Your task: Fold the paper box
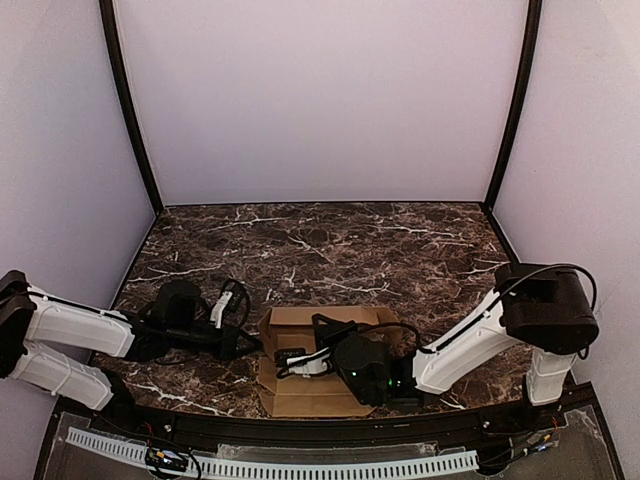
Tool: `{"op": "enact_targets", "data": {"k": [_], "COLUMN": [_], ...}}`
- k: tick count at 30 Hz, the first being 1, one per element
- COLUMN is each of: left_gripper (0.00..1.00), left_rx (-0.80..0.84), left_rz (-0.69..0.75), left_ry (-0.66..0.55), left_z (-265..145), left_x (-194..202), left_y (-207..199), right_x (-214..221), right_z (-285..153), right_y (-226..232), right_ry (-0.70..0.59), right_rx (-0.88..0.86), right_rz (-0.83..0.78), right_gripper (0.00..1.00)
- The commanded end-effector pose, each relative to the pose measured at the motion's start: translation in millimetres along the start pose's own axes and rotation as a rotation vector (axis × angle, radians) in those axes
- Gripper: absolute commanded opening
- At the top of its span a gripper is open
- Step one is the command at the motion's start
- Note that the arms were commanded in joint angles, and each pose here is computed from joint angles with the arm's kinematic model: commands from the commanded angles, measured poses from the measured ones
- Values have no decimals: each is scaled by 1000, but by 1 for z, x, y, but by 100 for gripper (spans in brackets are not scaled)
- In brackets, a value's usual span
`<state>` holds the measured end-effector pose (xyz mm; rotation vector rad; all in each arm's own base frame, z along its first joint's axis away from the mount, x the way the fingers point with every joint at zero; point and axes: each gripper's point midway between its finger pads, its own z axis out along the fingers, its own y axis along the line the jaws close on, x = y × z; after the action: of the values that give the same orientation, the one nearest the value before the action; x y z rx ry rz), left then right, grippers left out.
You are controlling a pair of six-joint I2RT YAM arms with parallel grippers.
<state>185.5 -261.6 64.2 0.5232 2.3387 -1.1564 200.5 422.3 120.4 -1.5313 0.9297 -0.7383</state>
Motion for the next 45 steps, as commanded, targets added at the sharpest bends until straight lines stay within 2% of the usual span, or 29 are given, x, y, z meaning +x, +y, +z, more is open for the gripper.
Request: {"op": "enact_targets", "data": {"k": [1,12,23,45], "left_gripper": [1,1,18,30], "left_rx": [-11,-28,-59,-78], "left_rz": [18,41,107,216], "left_ry": [-5,-10,14,14], "left_z": [-3,-2,5,23], "left_x": [0,-7,-4,-13], "left_y": [-1,-3,-7,-15], "right_x": [-4,-2,1,1], "right_z": [-6,-11,-12,-14], "right_y": [0,19,26,29], "right_ry": [-4,-2,10,16], "right_rx": [35,-5,-47,-77], "right_rz": [-3,-30,-6,23], "right_gripper": [0,0,0,0]}}
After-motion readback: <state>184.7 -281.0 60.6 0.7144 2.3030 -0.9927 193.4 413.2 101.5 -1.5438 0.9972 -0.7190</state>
